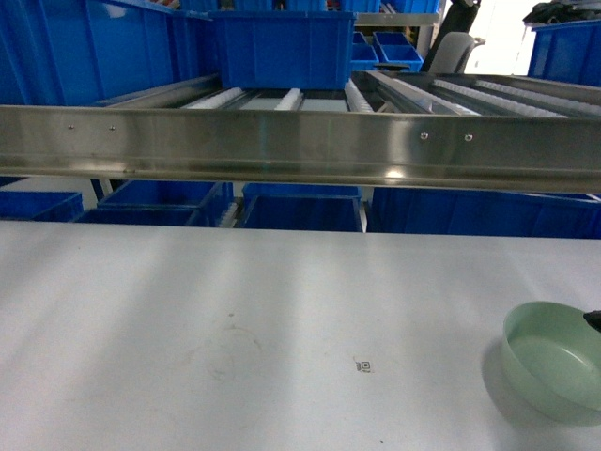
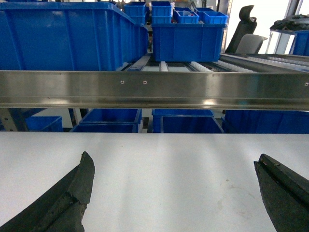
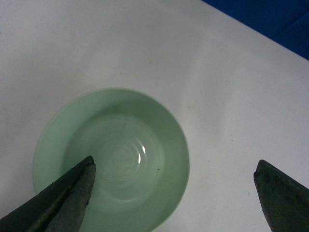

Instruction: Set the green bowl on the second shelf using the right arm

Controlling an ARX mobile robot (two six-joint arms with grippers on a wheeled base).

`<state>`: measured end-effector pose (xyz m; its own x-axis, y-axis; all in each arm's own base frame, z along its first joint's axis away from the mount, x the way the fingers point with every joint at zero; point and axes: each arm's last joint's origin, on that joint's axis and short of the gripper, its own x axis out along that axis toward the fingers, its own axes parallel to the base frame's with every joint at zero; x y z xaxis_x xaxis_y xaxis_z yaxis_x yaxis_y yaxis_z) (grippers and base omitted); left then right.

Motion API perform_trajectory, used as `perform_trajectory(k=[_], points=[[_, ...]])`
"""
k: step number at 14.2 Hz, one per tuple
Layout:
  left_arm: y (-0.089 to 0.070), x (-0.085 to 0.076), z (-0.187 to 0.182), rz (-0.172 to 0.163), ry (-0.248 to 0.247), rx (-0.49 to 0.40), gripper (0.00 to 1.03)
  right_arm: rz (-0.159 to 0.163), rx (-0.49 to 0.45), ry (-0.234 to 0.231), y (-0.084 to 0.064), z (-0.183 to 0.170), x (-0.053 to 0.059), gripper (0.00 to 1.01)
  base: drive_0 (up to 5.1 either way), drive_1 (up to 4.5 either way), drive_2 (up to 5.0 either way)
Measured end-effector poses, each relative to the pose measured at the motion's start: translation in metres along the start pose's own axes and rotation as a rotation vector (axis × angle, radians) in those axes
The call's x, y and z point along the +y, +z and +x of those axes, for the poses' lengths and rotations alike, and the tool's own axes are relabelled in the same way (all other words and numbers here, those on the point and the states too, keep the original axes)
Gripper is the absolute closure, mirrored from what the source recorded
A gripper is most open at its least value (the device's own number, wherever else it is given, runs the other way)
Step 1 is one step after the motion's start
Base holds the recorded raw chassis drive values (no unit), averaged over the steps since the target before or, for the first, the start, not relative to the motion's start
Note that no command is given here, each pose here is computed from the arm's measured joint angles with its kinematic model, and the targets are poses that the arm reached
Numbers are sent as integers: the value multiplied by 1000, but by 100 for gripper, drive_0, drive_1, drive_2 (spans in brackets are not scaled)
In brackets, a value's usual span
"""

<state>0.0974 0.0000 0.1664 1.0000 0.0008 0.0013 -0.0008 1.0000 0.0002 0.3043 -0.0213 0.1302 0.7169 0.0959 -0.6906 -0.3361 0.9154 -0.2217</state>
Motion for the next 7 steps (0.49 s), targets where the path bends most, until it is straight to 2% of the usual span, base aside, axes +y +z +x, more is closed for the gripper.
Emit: perform_trajectory(k=[3, 7], points=[[0, 0, 0, 0, 0, 0, 5, -7, 53, 9, -11, 21, 0, 3, 0, 0, 0], [0, 0, 0, 0, 0, 0, 5, 33, 93, 2, -18, 42, -18, 3, 0, 0, 0]])
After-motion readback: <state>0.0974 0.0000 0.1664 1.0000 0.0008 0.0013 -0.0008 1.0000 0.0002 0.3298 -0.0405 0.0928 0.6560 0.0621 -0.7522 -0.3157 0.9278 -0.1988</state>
